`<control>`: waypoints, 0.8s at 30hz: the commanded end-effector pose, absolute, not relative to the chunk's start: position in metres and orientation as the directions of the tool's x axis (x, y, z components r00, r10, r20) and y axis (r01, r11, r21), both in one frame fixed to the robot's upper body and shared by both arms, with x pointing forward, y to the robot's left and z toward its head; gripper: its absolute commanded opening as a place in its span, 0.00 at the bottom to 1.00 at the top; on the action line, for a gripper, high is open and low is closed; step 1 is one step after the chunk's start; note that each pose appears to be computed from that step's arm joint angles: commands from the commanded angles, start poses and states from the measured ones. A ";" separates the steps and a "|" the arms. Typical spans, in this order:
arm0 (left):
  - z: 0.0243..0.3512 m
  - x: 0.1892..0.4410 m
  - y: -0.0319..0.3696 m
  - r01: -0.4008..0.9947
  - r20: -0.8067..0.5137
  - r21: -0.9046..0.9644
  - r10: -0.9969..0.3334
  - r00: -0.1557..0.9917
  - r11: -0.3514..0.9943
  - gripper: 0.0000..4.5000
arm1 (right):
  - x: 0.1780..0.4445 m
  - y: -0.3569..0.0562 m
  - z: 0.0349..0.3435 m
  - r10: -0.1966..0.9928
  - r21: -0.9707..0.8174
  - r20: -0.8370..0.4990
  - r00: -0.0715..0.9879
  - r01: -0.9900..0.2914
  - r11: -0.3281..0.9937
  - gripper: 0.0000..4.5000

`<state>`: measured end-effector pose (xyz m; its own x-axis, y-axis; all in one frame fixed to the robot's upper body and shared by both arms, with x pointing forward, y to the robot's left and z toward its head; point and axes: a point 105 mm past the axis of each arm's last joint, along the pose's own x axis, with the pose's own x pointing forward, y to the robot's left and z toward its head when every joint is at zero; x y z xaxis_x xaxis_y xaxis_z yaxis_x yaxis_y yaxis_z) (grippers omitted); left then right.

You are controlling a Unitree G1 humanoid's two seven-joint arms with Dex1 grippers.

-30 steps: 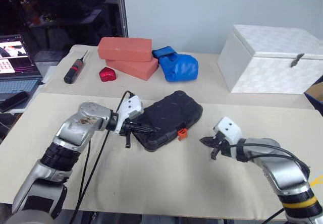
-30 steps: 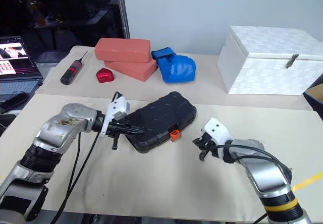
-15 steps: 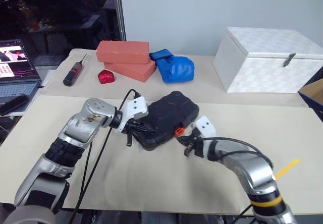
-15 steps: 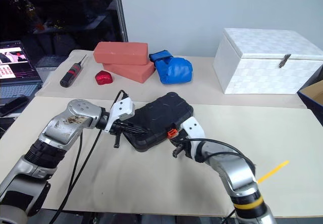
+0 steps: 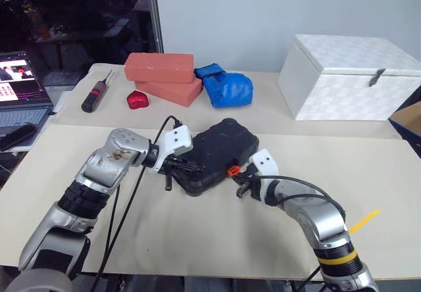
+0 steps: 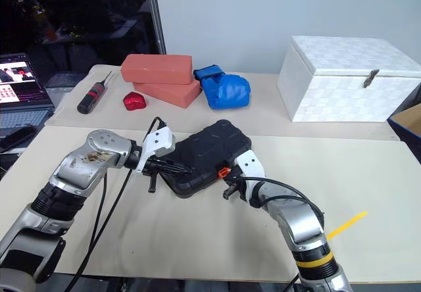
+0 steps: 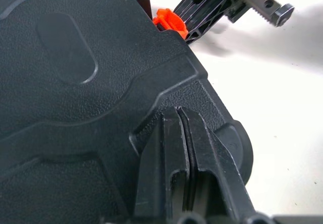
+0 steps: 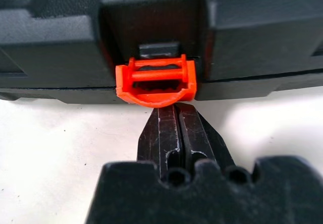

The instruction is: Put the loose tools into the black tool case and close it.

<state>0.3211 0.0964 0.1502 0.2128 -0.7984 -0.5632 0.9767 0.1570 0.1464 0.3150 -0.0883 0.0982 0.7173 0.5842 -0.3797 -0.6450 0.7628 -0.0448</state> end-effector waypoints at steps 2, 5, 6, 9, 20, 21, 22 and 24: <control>0.124 0.316 0.096 0.981 -0.621 0.087 -0.760 0.191 0.176 0.02 | 0.314 -0.083 0.142 0.614 -0.082 -0.251 0.748 -0.648 0.757 0.00; 0.122 0.315 0.094 0.981 -0.620 0.084 -0.761 0.189 0.174 0.02 | 0.312 -0.081 0.146 0.618 -0.073 -0.256 0.743 -0.653 0.754 0.00; 0.120 0.314 0.094 0.981 -0.620 0.082 -0.762 0.187 0.174 0.02 | 0.312 -0.080 0.146 0.622 -0.069 -0.259 0.738 -0.657 0.751 0.00; 0.119 0.314 0.093 0.982 -0.620 0.078 -0.763 0.184 0.173 0.02 | 0.310 -0.076 0.147 0.632 -0.058 -0.267 0.728 -0.667 0.743 0.00; 0.110 0.311 0.093 0.982 -0.622 0.063 -0.763 0.179 0.178 0.02 | 0.311 -0.062 0.161 0.666 -0.049 -0.238 0.707 -0.694 0.718 0.00; 0.110 0.310 0.092 0.982 -0.621 0.062 -0.763 0.178 0.178 0.02 | 0.311 -0.061 0.163 0.670 -0.049 -0.234 0.704 -0.697 0.715 0.00; 0.109 0.310 0.093 0.982 -0.622 0.059 -0.763 0.177 0.179 0.02 | 0.311 -0.059 0.165 0.675 -0.051 -0.229 0.701 -0.701 0.711 0.00; 0.107 0.309 0.093 0.982 -0.623 0.057 -0.762 0.177 0.182 0.02 | 0.311 -0.057 0.169 0.681 -0.055 -0.223 0.698 -0.706 0.706 0.00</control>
